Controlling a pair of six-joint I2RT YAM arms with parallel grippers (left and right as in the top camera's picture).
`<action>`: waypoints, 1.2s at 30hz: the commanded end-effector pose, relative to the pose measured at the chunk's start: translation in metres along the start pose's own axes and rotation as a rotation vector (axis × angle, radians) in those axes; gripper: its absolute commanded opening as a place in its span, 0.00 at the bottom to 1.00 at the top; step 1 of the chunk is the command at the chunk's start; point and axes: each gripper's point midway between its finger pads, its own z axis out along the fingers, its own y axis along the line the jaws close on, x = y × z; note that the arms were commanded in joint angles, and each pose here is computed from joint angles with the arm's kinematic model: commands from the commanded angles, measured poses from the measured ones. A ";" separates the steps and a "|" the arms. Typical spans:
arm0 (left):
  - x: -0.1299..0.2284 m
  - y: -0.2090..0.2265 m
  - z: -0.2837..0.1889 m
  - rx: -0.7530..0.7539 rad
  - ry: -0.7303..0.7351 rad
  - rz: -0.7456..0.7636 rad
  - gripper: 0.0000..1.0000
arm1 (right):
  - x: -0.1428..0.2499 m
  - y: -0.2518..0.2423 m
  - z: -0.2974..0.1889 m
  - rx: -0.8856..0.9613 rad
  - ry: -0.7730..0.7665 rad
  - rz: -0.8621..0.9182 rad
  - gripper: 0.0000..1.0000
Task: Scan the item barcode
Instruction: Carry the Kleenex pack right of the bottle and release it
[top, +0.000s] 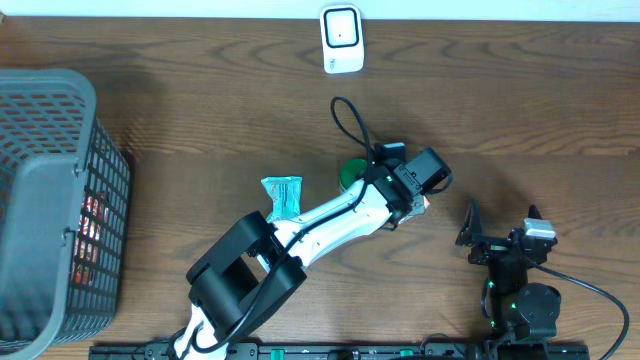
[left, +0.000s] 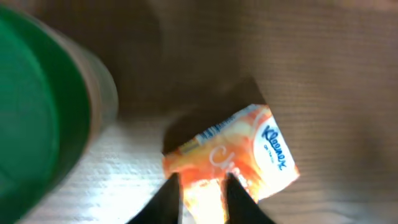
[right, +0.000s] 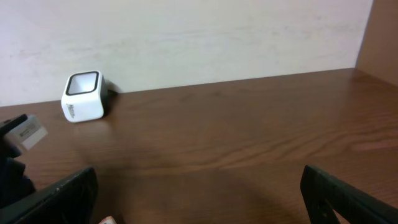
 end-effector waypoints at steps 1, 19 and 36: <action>-0.015 0.007 -0.004 -0.049 -0.090 0.016 0.11 | 0.001 -0.001 0.000 0.007 0.003 -0.014 0.99; -0.019 0.040 0.042 -0.197 -0.117 0.136 0.08 | 0.001 -0.001 0.000 0.007 0.003 -0.014 0.99; 0.066 -0.031 0.029 0.238 0.382 0.108 0.08 | 0.001 -0.001 0.000 0.007 0.003 -0.014 0.99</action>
